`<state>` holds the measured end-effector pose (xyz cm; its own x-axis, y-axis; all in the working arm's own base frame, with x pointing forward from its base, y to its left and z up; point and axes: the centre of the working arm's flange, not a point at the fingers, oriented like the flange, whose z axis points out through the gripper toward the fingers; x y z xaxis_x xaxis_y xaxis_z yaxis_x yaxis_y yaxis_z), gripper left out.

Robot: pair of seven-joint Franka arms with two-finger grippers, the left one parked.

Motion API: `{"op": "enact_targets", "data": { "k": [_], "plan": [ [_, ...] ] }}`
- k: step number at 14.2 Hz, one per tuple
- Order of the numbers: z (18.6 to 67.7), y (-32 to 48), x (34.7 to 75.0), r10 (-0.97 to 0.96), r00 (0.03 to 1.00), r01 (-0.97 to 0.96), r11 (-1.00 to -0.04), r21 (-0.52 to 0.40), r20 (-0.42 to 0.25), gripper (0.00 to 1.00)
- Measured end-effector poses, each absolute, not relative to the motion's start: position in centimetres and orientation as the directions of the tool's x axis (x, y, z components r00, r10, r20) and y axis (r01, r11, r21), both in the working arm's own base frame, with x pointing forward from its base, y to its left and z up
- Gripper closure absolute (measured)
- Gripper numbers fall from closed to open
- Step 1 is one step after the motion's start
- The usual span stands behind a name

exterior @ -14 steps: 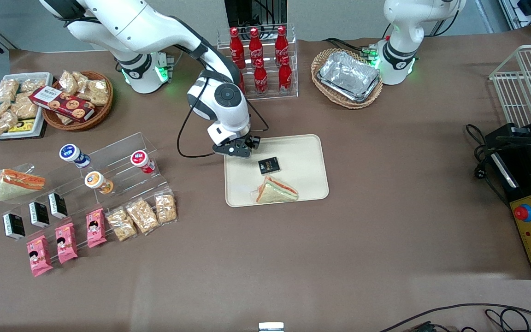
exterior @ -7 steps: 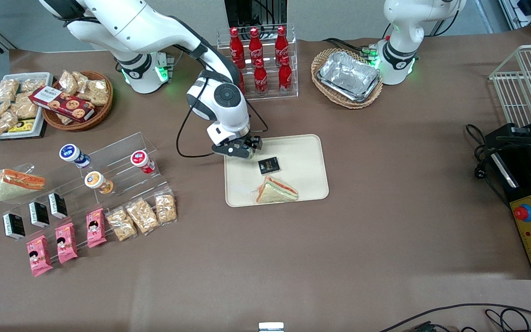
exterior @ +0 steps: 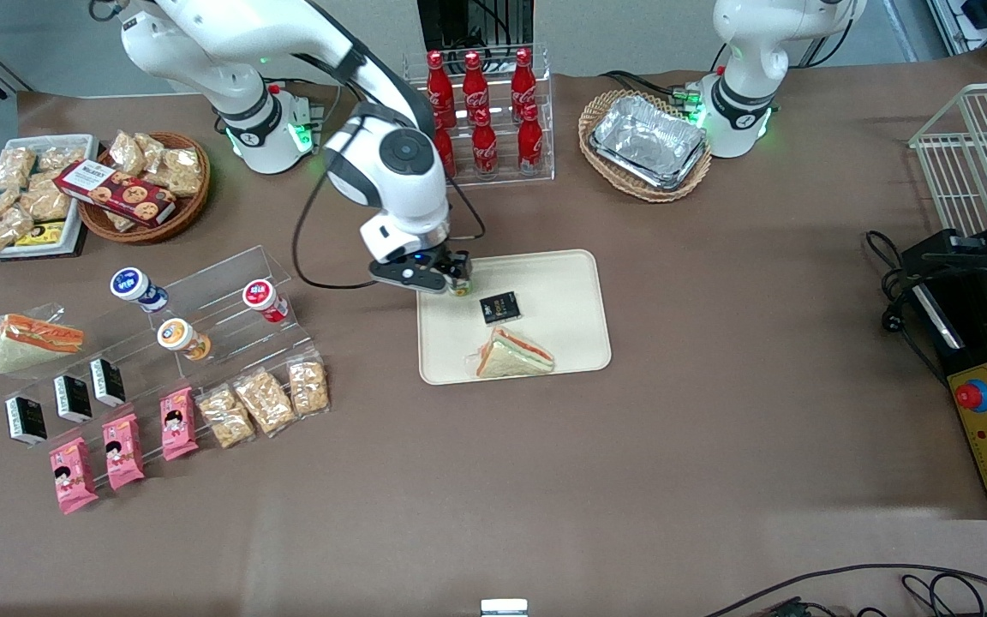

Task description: Place green gum on tray

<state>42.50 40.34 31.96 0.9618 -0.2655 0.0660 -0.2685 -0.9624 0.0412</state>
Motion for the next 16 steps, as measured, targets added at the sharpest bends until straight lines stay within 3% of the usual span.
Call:
{"op": "enact_targets", "data": {
  "k": [4, 9, 16],
  "plan": [
    [38.6, 35.4, 45.7, -0.214, 0.971, -0.223, -0.972, 0.079, 0.103, 0.0],
    [47.8, 23.0, 51.5, -0.145, 0.989, -0.147, -0.986, 0.077, 0.031, 0.0],
    [54.0, 3.8, 54.7, -0.023, 1.0, -0.023, -0.999, 0.037, 0.005, 0.0]
  ]
}}
